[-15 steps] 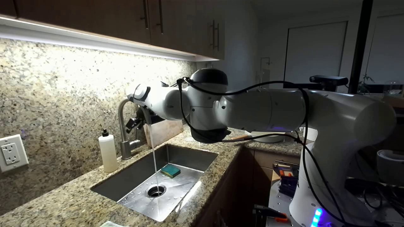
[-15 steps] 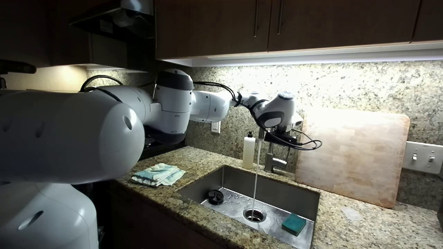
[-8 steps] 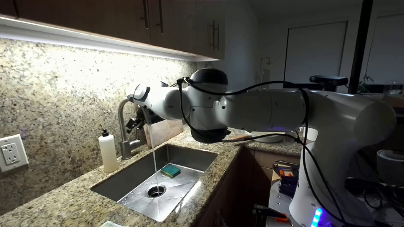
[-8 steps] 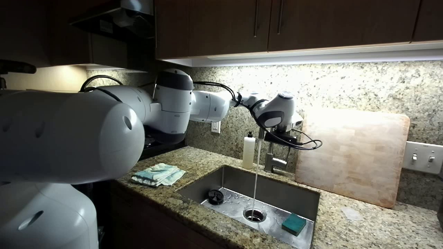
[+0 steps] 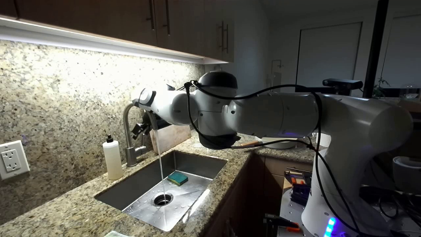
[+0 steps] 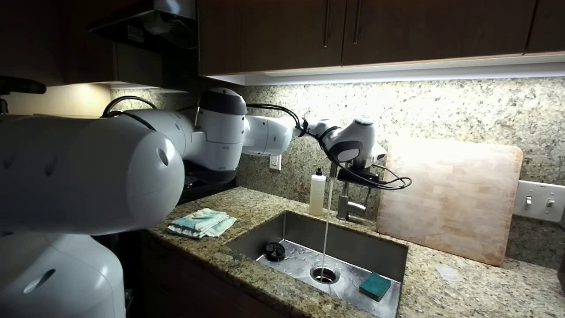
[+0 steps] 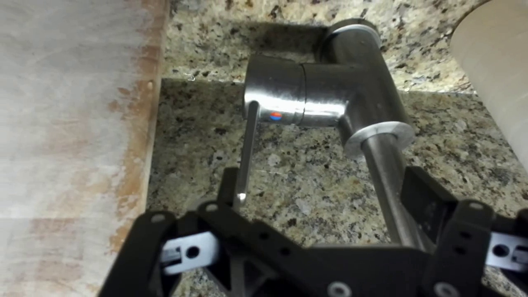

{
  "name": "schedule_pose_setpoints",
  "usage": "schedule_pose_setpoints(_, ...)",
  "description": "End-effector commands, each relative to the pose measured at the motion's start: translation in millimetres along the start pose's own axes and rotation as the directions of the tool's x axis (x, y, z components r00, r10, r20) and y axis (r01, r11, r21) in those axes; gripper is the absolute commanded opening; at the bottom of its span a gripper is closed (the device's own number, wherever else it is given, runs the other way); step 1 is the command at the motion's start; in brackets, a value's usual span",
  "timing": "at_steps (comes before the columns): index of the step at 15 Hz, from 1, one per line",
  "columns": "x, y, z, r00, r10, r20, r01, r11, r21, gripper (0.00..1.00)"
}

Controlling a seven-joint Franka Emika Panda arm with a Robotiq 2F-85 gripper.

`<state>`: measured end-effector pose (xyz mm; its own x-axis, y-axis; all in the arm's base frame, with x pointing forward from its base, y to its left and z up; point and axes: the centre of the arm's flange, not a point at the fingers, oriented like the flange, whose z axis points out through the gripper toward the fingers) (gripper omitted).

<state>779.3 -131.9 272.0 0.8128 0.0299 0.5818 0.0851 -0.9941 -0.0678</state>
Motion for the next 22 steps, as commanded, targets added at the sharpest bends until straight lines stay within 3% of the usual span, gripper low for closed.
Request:
schedule_pose_setpoints(1, 10.9, 3.2, 4.2, 1.0, -0.011, 0.027, 0.011, 1.0, -0.015, 1.0)
schedule_pose_setpoints(5, 11.7, -1.3, 4.7, 1.0, -0.027, 0.004, 0.027, 1.0, 0.011, 1.0)
schedule_pose_setpoints(22, 7.0, -5.7, 1.7, 1.0, -0.025, 0.013, 0.026, 1.0, -0.003, 1.0)
